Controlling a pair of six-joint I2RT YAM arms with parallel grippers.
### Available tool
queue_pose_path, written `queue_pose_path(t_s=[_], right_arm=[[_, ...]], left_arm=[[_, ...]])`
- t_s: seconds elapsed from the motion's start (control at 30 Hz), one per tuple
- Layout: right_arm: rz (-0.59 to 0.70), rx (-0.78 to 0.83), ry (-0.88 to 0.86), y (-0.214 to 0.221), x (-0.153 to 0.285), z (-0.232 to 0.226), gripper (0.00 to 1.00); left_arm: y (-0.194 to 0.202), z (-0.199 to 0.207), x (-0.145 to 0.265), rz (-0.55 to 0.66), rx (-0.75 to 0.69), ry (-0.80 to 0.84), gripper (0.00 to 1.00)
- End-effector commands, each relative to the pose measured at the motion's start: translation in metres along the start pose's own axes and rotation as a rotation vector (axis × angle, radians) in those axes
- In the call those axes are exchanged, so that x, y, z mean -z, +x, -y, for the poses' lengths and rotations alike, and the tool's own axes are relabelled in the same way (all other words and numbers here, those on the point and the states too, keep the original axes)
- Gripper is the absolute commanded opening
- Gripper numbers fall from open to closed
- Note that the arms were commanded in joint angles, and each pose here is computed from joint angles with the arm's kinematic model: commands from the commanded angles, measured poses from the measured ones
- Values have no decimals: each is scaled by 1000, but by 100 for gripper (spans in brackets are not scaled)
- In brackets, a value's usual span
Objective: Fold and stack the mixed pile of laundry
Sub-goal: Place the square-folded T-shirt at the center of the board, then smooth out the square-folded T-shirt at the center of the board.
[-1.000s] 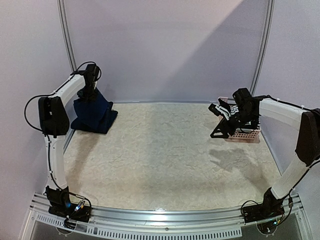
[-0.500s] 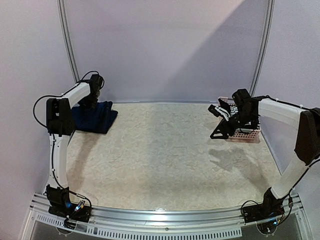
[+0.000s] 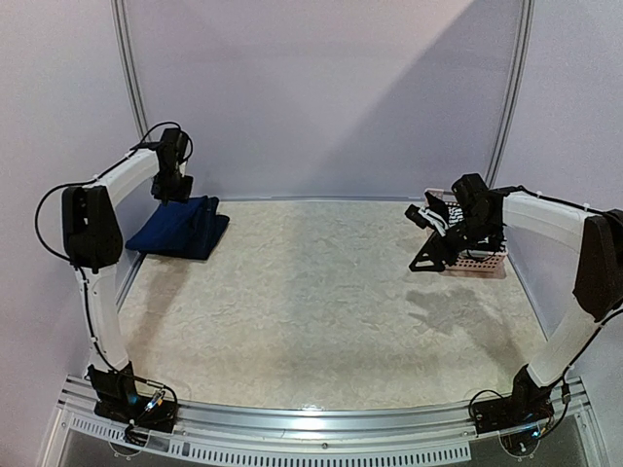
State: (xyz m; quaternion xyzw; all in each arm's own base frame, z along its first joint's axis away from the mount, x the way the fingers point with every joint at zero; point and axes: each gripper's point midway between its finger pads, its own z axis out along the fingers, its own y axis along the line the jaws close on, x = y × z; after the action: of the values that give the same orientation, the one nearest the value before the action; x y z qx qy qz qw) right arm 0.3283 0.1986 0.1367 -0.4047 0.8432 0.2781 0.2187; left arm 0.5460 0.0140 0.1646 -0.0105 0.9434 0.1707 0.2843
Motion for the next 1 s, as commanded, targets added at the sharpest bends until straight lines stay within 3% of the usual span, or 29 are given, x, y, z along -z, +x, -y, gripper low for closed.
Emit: queue_pose_path(t_s=[0.0,0.2,0.33,0.53,0.73,0.83,0.97], right_arm=[[3,11,-28,0,2,-7,56],[1,15,-23,0,3,-7,56],[-6,12,-20,2,2,-6,56],[-22,8,-25,6,-3,-3,56],[-33,9,-33,8,-5,-3,56],[-33,10,-37,8,-5,-3,56],[-43,2,-52,10,-8,-4,56]], left_arm=[[19,55,-15,-84,-36,150,51],[39,78,-50,-163,-100,124,52],[49,70,-70,-189,-123,31,50],[58,74,-81,-208,-143,19,45],[29,90,-28,-119,-154,91,44],[11,81,2,-49,-148,60,48],[4,69,13,-26,-151,19,51]])
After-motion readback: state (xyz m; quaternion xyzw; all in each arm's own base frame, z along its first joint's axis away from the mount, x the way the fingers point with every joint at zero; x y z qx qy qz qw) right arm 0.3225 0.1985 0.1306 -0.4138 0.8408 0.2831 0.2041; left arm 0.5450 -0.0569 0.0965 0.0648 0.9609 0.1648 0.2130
